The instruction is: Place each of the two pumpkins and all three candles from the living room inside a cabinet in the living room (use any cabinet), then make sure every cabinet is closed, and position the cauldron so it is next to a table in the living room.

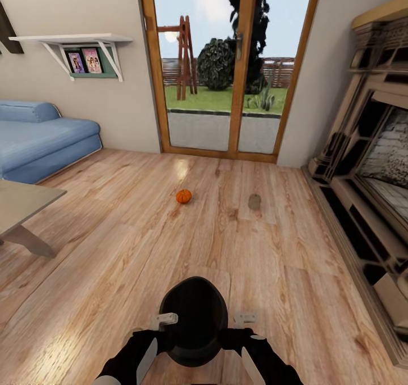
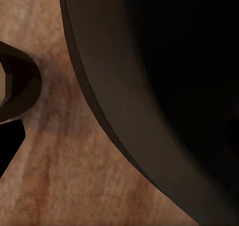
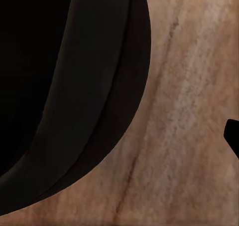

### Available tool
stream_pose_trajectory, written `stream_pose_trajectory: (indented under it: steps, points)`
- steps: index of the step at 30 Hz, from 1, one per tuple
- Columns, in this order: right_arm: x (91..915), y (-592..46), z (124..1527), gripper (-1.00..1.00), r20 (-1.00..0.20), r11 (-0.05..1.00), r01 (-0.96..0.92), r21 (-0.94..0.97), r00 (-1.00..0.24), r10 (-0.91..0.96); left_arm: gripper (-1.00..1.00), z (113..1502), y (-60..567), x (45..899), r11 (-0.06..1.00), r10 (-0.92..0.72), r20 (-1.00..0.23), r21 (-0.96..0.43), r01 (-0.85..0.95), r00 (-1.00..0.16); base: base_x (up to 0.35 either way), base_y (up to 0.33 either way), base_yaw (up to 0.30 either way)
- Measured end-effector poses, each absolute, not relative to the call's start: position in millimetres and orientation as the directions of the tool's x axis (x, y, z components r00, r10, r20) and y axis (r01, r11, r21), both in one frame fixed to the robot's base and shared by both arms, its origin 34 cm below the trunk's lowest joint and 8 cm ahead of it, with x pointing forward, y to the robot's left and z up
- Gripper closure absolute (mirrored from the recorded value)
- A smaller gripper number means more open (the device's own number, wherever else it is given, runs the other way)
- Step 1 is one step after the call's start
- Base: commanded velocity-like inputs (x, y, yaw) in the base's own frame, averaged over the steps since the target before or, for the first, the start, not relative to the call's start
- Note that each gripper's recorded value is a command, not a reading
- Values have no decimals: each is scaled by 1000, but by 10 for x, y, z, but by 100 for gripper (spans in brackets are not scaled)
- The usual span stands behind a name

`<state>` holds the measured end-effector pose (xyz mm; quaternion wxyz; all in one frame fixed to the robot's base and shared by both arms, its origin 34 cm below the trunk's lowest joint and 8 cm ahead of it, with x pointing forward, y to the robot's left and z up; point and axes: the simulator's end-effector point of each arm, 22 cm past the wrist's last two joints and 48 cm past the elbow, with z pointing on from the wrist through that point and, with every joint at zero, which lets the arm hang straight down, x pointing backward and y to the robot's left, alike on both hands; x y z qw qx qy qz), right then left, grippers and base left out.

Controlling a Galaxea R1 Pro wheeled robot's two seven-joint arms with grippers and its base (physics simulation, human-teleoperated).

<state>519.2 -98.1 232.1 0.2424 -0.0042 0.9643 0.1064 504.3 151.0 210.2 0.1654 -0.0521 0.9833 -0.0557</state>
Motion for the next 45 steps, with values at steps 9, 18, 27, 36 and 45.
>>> stream_pose_trajectory:
  steps: [9, 18, 27, 36, 45]
  points:
    - [5164, -977, 2269, -100, -458, 977, -56, 206, -888, 45, -100, 2046, 1511, 5003, 989, -119, -307, -124, -84, -944, 0, 0, 0]
    - [5163, -980, 2268, -100, -458, 977, -55, 205, -888, 46, -100, 2046, 1507, 5003, 989, -119, -307, -124, -84, -944, 9, 2, 0]
    - [5161, -986, 2264, -100, -458, 978, -56, 203, -888, 44, -100, 2044, 1508, 4999, 989, -118, -306, -123, -83, -945, 101, 19, 0]
    - [5115, -986, 2190, -100, -443, 978, -52, 203, -895, 44, -100, 1972, 1509, 4950, 989, -118, -291, -122, -85, -950, 2, 0, 0]
    - [5113, -989, 2187, -100, -443, 978, -52, 202, -896, 44, -100, 1972, 1507, 4950, 989, -117, -291, -122, -85, -950, 0, 0, 0]
